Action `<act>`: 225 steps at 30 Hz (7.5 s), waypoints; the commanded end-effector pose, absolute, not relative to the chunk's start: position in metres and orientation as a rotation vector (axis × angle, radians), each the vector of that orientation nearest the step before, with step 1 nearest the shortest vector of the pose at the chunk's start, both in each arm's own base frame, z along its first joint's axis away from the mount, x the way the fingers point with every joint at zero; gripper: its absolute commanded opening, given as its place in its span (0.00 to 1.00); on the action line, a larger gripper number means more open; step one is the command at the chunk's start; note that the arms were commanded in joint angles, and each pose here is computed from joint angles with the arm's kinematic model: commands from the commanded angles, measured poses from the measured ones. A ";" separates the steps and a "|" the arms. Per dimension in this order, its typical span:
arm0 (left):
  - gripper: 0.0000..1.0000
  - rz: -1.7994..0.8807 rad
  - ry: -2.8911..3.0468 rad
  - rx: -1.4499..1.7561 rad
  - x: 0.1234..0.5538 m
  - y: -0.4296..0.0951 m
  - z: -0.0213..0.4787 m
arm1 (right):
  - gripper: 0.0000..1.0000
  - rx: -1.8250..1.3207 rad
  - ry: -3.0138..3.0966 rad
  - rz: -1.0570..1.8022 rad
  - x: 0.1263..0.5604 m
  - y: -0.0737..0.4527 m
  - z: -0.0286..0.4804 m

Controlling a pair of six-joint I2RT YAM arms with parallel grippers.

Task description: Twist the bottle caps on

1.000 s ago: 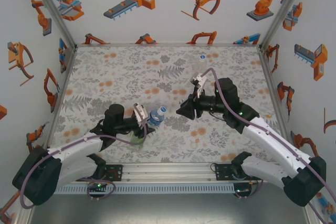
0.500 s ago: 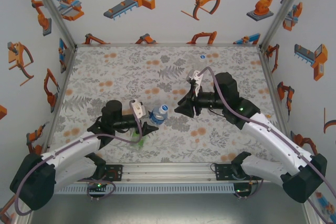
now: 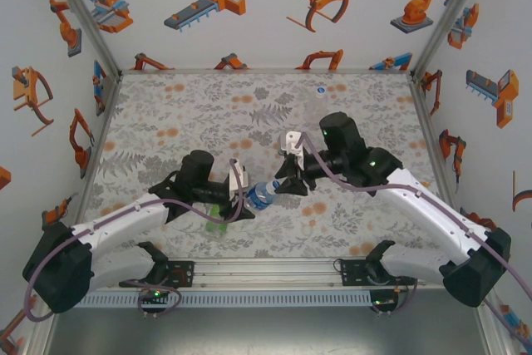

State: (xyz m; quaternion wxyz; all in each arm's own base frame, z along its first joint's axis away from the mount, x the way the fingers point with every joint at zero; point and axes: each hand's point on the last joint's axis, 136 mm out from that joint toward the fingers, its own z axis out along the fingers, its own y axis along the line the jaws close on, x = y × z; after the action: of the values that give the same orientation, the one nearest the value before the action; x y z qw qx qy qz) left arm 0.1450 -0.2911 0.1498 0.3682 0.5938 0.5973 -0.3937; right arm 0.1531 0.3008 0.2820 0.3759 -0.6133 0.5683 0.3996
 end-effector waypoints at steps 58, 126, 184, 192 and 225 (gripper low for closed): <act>0.00 -0.848 1.505 1.602 0.182 -0.315 0.184 | 0.01 0.045 2.469 1.232 0.226 0.291 0.234; 0.00 -0.902 1.515 1.675 0.170 -0.317 0.188 | 0.00 0.097 2.415 1.136 0.229 0.273 0.257; 0.00 -1.135 1.373 1.376 0.169 -0.345 0.286 | 0.00 -0.565 1.558 0.981 0.216 0.264 0.373; 0.94 -1.025 1.479 1.321 0.186 -0.337 0.282 | 0.00 -0.622 1.518 0.923 0.220 0.268 0.366; 0.97 -0.853 2.186 0.493 0.255 -0.221 0.240 | 0.00 -0.551 1.409 0.561 0.474 0.251 0.278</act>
State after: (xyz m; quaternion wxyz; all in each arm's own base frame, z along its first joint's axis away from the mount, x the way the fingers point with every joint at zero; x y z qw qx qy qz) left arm 0.2538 -0.2319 0.2331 0.3427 0.2170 0.8491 -0.3382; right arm 0.4615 0.2466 0.2385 0.6416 -0.2387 0.6880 0.2410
